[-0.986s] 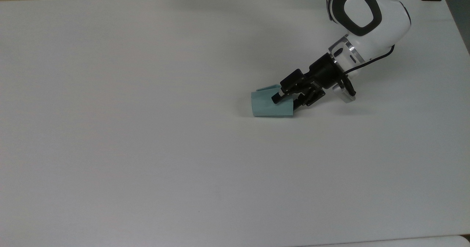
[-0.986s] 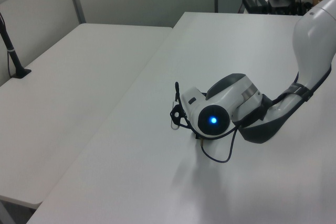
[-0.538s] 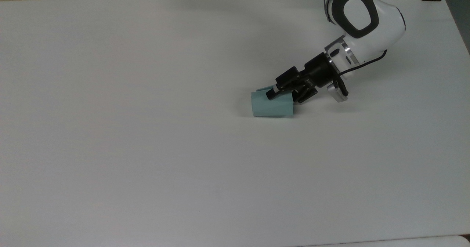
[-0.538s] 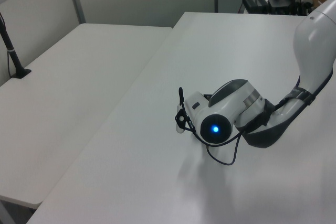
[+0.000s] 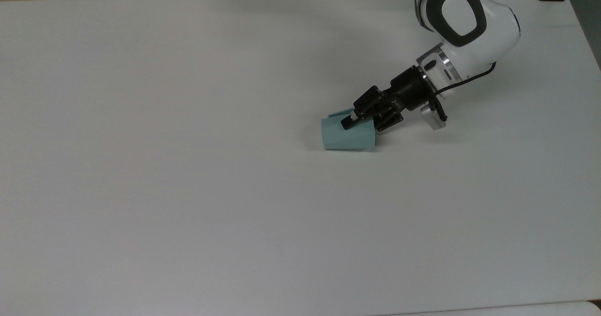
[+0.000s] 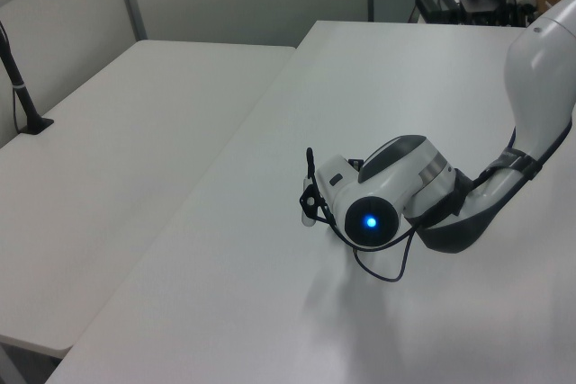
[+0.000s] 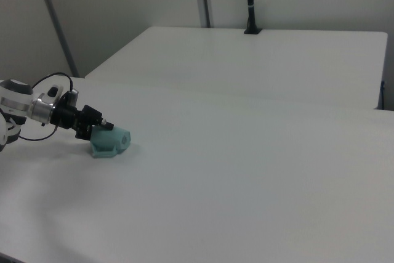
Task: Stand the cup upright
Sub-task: 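Lower the gripper onto the cup rim and close on it, then lift the gripped cup and rotate it so its base faces the table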
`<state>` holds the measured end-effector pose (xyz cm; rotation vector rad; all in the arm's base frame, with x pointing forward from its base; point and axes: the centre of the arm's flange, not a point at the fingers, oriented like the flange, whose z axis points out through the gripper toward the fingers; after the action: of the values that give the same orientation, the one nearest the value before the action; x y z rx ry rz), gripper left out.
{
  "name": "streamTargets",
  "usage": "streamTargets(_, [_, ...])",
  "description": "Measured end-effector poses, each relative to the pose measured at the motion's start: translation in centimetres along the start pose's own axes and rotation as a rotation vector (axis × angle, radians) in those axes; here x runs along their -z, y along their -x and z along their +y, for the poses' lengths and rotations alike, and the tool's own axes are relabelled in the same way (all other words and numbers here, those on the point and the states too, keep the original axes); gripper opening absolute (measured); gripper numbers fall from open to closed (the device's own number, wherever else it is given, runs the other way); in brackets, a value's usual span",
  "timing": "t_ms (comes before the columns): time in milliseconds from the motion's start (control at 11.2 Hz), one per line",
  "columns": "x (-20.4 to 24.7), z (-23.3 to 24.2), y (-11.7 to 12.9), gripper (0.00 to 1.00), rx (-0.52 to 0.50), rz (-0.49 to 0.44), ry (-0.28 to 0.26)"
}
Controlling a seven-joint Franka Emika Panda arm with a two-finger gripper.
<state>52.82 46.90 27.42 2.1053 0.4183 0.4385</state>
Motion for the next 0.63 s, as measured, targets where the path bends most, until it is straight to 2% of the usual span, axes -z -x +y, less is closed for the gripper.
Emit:
streamTargets(90, [0.1, 0.2, 0.0, 0.52, 0.000, 0.002, 0.006])
streamTargets(269, [0.3, 1.1, -0.1, 0.23, -0.003, -0.001, 0.026])
streamTargets(358, [0.5, 1.5, -0.2, 0.15, -0.001, -0.004, 0.030])
streamTargets(627, [0.5, 1.4, -0.1, 0.15, 0.001, -0.003, 0.030])
